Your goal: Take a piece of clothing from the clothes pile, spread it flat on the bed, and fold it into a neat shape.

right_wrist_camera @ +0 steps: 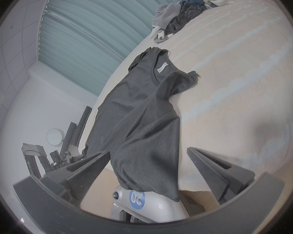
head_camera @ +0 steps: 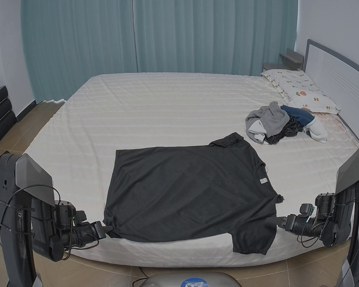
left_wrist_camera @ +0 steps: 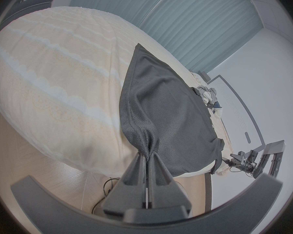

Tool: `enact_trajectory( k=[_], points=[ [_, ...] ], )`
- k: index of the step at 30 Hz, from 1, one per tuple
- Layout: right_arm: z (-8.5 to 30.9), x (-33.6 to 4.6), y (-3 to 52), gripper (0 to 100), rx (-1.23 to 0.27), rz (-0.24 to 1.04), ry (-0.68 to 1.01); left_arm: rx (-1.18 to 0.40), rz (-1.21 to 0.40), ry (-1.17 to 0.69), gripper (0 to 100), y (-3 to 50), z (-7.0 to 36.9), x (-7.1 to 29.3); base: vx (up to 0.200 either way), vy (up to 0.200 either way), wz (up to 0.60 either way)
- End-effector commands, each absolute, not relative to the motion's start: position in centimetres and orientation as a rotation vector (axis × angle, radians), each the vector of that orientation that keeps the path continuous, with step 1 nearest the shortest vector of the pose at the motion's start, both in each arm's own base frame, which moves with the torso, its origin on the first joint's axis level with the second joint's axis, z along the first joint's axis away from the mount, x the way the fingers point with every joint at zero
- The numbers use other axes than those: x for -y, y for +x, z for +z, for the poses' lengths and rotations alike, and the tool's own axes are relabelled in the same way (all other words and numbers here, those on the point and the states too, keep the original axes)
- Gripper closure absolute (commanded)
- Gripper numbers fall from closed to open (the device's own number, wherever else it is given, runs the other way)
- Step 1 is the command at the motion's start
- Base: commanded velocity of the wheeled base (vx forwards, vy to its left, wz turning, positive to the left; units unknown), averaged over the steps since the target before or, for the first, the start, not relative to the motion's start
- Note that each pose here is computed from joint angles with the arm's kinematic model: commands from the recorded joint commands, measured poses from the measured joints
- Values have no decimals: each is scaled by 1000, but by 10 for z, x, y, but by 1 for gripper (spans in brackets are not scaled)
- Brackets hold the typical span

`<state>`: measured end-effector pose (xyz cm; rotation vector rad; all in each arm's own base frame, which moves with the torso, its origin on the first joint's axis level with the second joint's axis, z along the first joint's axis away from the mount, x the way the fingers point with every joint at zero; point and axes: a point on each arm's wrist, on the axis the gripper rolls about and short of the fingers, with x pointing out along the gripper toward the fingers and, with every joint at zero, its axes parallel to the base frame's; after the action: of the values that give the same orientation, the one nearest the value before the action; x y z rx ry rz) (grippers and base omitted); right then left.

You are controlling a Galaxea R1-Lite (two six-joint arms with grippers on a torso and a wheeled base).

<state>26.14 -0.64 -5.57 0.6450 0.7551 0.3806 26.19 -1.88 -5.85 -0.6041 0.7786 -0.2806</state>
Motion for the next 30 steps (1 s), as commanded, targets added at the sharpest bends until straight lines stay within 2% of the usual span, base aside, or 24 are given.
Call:
enact_trajectory(
  k=[1,14,15,30],
  points=[
    [-61,3,262,0,-770,386,639,-764,-285,-602,100,263,-58,19,0,0,0],
    [-66,-6,268,0,-767,425,607,-764,-285,-602,100,263,-58,19,0,0,0],
    [-66,-6,268,100,-767,422,605,-764,-285,-602,100,263,-58,19,0,0,0],
    [-57,5,252,100,-772,360,588,-768,-285,-602,100,261,-57,18,0,0,0]
  ],
)
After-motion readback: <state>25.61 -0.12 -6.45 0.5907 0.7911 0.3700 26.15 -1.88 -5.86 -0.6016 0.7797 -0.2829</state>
